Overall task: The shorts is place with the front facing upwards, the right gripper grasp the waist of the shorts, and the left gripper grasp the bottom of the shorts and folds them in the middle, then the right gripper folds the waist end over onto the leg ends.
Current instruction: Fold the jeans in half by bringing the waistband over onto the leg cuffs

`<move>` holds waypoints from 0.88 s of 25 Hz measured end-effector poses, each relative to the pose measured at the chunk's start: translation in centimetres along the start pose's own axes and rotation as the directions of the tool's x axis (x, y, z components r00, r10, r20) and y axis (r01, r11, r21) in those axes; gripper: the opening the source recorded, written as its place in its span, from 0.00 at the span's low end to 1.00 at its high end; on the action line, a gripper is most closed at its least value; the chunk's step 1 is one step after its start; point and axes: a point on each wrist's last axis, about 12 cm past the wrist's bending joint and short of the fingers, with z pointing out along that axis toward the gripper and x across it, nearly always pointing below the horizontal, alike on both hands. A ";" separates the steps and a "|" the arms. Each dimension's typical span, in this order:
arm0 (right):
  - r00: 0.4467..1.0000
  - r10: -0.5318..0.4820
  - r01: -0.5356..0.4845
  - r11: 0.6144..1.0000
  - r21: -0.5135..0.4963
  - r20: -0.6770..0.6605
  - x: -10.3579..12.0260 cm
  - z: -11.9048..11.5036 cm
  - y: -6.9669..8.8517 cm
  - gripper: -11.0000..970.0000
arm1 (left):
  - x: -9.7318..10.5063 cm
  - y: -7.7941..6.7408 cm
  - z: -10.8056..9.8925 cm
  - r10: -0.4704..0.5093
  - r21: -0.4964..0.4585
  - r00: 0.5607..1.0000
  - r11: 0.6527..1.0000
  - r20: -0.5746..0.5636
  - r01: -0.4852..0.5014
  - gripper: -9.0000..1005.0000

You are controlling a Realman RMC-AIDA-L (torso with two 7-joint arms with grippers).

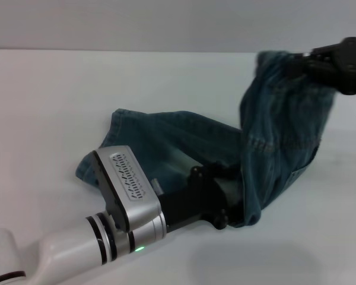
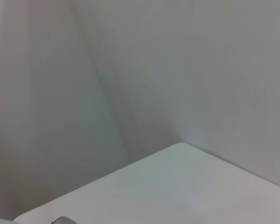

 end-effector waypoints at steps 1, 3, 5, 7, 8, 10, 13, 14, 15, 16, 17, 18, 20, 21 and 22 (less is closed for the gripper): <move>1.000 0.000 0.000 1.000 0.000 0.000 0.0 0.0 0.0 0.03 | 0.0 -0.1 0.0 0.000 0.002 1.000 1.000 0.001 0.000 0.62; 1.000 -0.010 0.010 1.000 -0.022 -0.014 -0.2 1.5 -0.2 0.03 | -0.1 -0.4 0.2 -0.004 0.011 1.000 1.000 0.005 0.004 0.62; 0.999 -0.021 0.020 0.999 -0.050 -0.031 -0.4 3.5 -0.5 0.03 | -0.1 -0.6 0.3 -0.007 0.017 1.000 1.000 0.001 0.007 0.62; 0.999 -0.025 0.023 0.998 -0.056 -0.036 -0.5 4.1 -0.6 0.03 | -0.1 -0.8 0.4 -0.009 0.022 1.000 1.000 -0.005 0.009 0.62; 0.999 -0.030 0.027 0.998 -0.060 -0.042 -0.6 4.7 -0.6 0.03 | -0.1 -0.9 0.5 -0.010 0.026 1.000 1.000 -0.009 0.010 0.62; 0.998 -0.040 0.036 0.997 -0.065 -0.053 -0.9 5.6 -0.7 0.03 | -0.1 -1.0 0.5 -0.011 0.030 1.000 0.999 -0.013 0.012 0.62; 0.996 -0.058 0.053 0.996 -0.074 -0.066 -1.3 6.7 -0.7 0.03 | -0.1 -1.2 0.6 -0.015 0.032 1.000 0.999 -0.013 0.015 0.62; 0.996 -0.064 0.058 0.995 -0.078 -0.070 -1.4 7.0 -0.6 0.03 | -0.2 -1.3 0.6 -0.020 0.033 1.000 0.999 -0.011 0.020 0.62; 0.995 -0.067 0.061 0.995 -0.083 -0.072 -1.5 7.3 -0.6 0.03 | -0.2 -1.4 0.7 -0.025 0.034 1.000 0.999 -0.008 0.026 0.62; 0.995 -0.071 0.064 0.994 -0.089 -0.074 -1.6 7.5 -0.5 0.03 | -0.2 -1.4 0.7 -0.025 0.034 1.000 0.999 -0.008 0.026 0.62; 0.995 -0.074 0.067 0.993 -0.093 -0.073 -1.8 7.8 -0.4 0.03 | -0.2 -1.6 0.7 -0.030 0.037 1.000 0.999 -0.005 0.030 0.62; 0.995 -0.076 0.069 0.993 -0.098 -0.072 -1.8 8.0 -0.4 0.03 | -0.2 -1.6 0.7 -0.030 0.037 1.000 0.999 -0.005 0.030 0.62; 0.994 -0.079 0.071 0.992 -0.103 -0.074 -1.9 8.3 -0.3 0.03 | -0.4 -2.3 0.8 -0.038 0.048 0.999 0.998 0.004 0.037 0.62; 0.994 -0.078 0.070 0.992 -0.105 -0.075 -1.9 8.4 -0.3 0.03 | -0.4 -2.3 0.9 -0.037 0.049 0.999 0.998 0.005 0.036 0.62; 0.994 -0.076 0.068 0.992 -0.106 -0.077 -1.9 8.5 -0.3 0.03 | -0.5 -2.5 0.9 -0.036 0.052 0.999 0.998 0.007 0.036 0.62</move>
